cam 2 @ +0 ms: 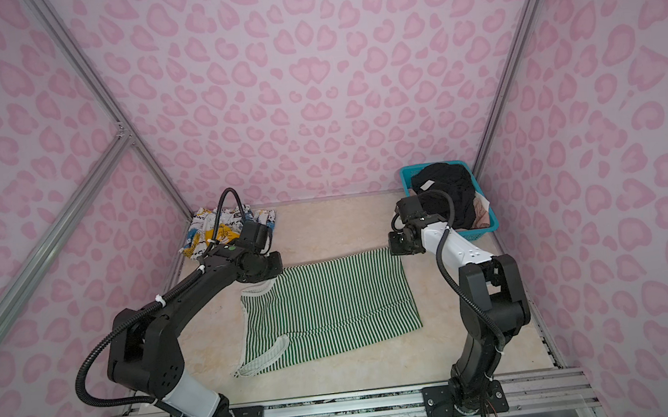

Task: Fold and stack the mixed laundry pile

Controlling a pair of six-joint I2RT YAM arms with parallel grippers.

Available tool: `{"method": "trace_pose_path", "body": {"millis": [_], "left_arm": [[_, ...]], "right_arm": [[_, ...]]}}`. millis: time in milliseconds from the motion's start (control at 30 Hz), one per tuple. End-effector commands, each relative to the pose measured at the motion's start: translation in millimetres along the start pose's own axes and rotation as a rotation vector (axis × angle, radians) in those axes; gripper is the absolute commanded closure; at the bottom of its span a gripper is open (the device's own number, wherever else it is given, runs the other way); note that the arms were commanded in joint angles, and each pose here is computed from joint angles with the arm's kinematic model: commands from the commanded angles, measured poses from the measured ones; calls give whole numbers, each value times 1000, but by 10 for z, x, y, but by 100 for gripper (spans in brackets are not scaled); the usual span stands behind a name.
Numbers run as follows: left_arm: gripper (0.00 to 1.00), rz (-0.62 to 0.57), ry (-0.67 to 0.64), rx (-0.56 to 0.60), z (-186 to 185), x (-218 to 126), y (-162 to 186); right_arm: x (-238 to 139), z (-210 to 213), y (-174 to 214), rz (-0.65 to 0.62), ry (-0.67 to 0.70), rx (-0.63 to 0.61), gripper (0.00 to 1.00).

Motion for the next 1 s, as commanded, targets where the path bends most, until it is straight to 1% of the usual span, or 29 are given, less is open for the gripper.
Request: {"method": "trace_pose_path", "body": {"millis": [0, 100, 200, 267, 400, 433, 500, 600, 633, 700, 767, 833, 900, 967], "left_arm": [[98, 35, -7, 32, 31, 48, 71], [98, 82, 15, 44, 72, 19, 304], [98, 148, 28, 54, 121, -40, 595], [98, 199, 14, 48, 168, -25, 799], [98, 280, -20, 43, 231, 50, 1094], [97, 299, -28, 44, 242, 77, 1163], [95, 331, -44, 39, 253, 108, 1257], [88, 370, -87, 34, 274, 99, 1328], [84, 372, -101, 35, 274, 76, 1328], [72, 366, -89, 33, 247, 8, 1305], [57, 357, -35, 28, 174, -105, 1261], [50, 359, 38, 22, 91, -210, 1231], [49, 354, 77, 17, 36, -290, 1189], [49, 330, 33, 4, 68, -304, 1160]], "right_arm": [[10, -33, 110, 40, 20, -9, 100], [-73, -42, 273, 46, 25, -12, 100], [-126, -53, 531, 71, 24, -2, 100], [-119, -67, 730, 104, 25, 15, 100], [-35, -88, 1059, 182, 26, 51, 100], [-14, -93, 1127, 202, 28, 61, 99], [1, -100, 1203, 225, 30, 83, 93], [-29, -82, 1254, 247, 13, 102, 77], [-61, -69, 1248, 247, 2, 104, 74], [-139, -44, 1208, 228, -19, 107, 69], [-213, 8, 1134, 206, -61, 103, 67], [-253, 57, 1050, 195, -100, 96, 67], [-245, 106, 988, 197, -130, 86, 69], [-183, 153, 983, 228, -151, 78, 72]]}}
Point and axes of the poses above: each gripper's point midway between its finger pads, its own x axis out along the fingers, its own z axis along the line the jaws close on, y = z × x, the point moved 8 cm from there along -x, back along the fingers, and after that the axes turned 5 degrees about -x, right-handed, at the moved point
